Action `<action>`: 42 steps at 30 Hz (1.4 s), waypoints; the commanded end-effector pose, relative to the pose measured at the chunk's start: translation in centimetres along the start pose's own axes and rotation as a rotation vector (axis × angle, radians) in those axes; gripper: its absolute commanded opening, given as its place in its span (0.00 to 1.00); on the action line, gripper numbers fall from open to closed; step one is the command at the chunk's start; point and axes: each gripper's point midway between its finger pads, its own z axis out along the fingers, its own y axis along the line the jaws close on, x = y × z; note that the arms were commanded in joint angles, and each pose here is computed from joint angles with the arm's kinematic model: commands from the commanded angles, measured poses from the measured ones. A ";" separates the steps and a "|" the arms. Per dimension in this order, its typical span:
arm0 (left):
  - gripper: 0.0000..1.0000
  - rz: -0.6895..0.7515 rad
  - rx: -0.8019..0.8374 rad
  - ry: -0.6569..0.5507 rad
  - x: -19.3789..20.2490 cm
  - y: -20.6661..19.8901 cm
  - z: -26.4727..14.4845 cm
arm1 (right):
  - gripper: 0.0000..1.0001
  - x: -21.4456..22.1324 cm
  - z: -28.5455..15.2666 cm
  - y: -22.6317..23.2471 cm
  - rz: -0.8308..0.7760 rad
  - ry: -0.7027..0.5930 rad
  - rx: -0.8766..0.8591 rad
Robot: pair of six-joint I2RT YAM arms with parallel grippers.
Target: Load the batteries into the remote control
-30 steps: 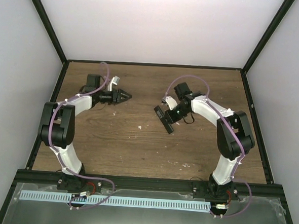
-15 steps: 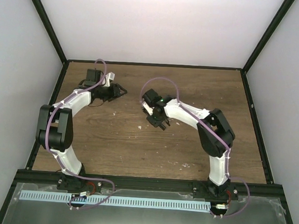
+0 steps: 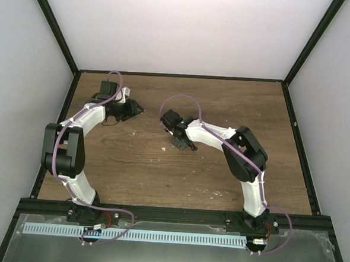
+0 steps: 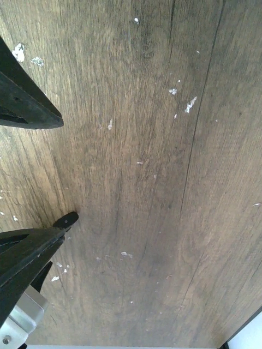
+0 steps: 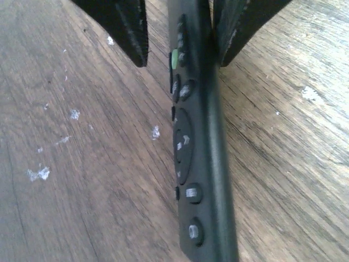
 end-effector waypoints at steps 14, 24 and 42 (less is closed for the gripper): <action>0.52 0.090 0.082 -0.073 -1.9 -3.0 -2.2 | 0.65 -3.6 -4.6 -0.3 0.086 -0.193 -0.082; 0.73 0.247 0.088 -0.292 -4.8 -6.3 -7.3 | 1.00 -3.2 -8.3 -12.5 0.505 -0.386 -0.042; 1.00 0.211 -0.180 -0.444 -6.5 -3.2 -11.2 | 1.00 6.0 -6.6 -27.1 0.977 -0.410 -0.019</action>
